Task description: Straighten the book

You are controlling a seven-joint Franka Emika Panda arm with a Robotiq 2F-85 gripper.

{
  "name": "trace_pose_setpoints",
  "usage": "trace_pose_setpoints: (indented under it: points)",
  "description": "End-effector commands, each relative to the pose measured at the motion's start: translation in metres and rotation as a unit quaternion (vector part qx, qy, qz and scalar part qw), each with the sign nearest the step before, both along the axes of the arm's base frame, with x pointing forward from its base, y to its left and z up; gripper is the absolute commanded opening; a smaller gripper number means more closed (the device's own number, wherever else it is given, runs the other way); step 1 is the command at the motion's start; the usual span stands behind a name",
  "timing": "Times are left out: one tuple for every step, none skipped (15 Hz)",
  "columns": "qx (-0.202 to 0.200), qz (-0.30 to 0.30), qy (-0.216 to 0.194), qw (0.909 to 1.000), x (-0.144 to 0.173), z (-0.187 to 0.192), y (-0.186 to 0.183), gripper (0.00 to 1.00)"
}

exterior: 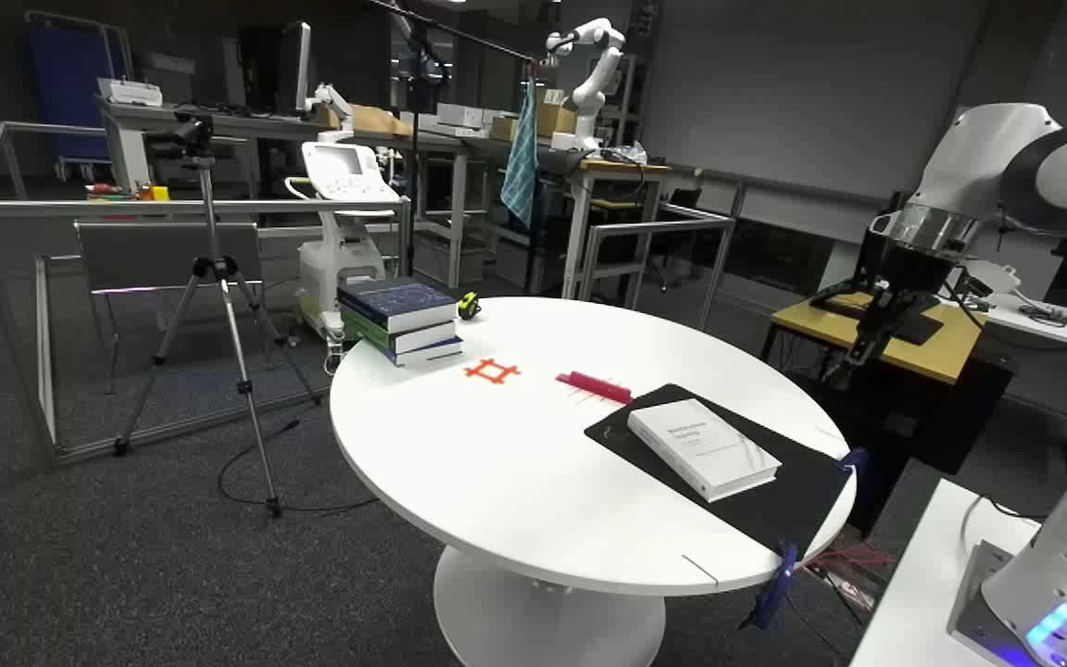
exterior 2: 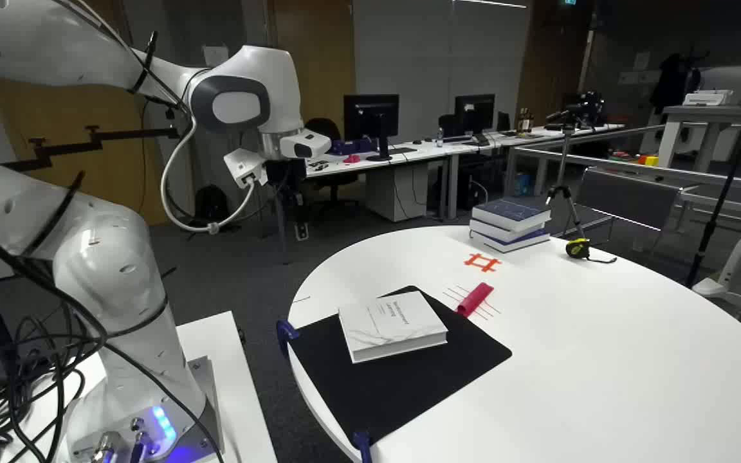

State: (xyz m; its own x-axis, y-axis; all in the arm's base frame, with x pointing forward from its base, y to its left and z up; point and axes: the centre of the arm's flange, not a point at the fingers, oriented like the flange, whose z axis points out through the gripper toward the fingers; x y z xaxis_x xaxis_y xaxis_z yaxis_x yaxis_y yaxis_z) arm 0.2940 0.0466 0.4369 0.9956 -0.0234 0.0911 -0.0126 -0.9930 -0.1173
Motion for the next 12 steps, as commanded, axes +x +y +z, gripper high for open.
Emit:
trace_pose_setpoints:
  points:
    - [0.000,0.000,0.002,1.0000,0.000,-0.001,0.000,1.00]
    - [0.000,0.000,0.004,1.0000,0.000,-0.002,0.000,1.00]
    - [0.000,0.000,0.005,1.0000,0.000,-0.003,0.000,1.00]
    - [-0.001,0.000,0.006,1.0000,0.000,-0.003,0.000,1.00]
    - [-0.001,0.000,0.007,1.0000,0.001,-0.004,0.000,1.00]
    - [-0.001,0.000,0.008,1.0000,0.001,-0.004,0.000,1.00]
    - [-0.001,0.000,0.008,1.0000,0.001,-0.005,0.000,1.00]
    - [-0.001,0.000,0.009,1.0000,0.001,-0.005,0.000,1.00]
    - [0.002,-0.001,0.004,1.0000,0.001,-0.007,0.004,1.00]
    - [0.004,0.005,0.006,1.0000,0.001,-0.008,0.008,1.00]
    - [0.006,0.004,-0.006,0.9999,0.002,-0.010,0.013,1.00]
    - [0.010,0.010,-0.008,0.9999,0.005,-0.014,0.021,1.00]
